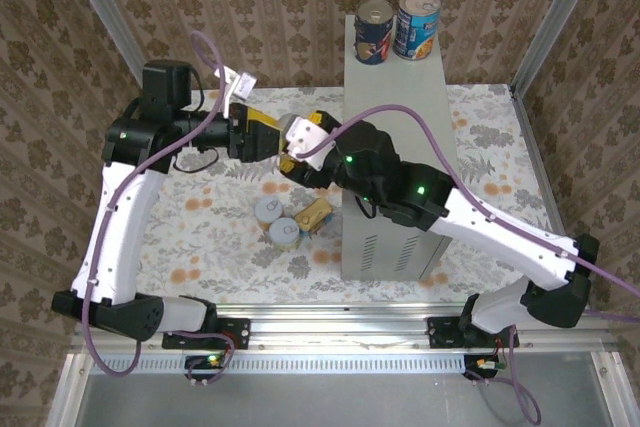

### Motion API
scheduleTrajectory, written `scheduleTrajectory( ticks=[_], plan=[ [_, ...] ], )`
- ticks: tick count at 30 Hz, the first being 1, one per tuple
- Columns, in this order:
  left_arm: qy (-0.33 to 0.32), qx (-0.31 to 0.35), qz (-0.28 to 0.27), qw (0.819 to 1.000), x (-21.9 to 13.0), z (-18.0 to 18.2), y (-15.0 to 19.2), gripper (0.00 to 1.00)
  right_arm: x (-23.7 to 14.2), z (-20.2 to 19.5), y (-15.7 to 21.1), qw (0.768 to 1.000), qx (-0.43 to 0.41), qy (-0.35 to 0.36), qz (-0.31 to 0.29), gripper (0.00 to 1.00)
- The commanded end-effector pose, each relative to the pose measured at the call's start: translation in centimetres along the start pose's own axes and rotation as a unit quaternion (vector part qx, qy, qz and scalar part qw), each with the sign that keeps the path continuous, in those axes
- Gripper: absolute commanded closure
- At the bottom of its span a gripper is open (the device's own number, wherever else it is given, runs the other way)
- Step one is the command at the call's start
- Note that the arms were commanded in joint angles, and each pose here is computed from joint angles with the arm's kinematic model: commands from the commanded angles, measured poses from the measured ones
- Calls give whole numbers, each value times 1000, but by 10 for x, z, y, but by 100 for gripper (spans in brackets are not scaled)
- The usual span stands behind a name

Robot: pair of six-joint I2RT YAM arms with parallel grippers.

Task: Place and organize the canned foods onto the counter

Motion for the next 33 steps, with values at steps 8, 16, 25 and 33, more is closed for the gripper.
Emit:
scheduleTrajectory(
  ticks=[8, 16, 25, 33],
  plan=[
    [9, 80, -79, 994, -19, -14, -15, 0, -70, -50, -3, 978, 150, 55, -134, 37],
    [17, 73, -83, 994, -12, 1, -10, 0, -112, -78, 40, 950, 223, 130, -173, 36],
    [17, 71, -91, 993, -9, 10, -8, 0, -128, -93, 68, 936, 270, 183, -134, 34],
    [14, 68, -93, 993, -8, 13, -4, 0, -129, -93, 76, 936, 276, 187, -111, 27]
  ],
)
Point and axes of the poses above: each hand's point on the last joint's axis, 136 mm out from that joint toward the fingers, its own x axis out along the fingers, its own z axis along the line the jaws close on, y = z × x, the point moved 9 cm from there along -x, back along the fingers, and after that the axes turned 10 degrees about x, right-handed, at the moved point
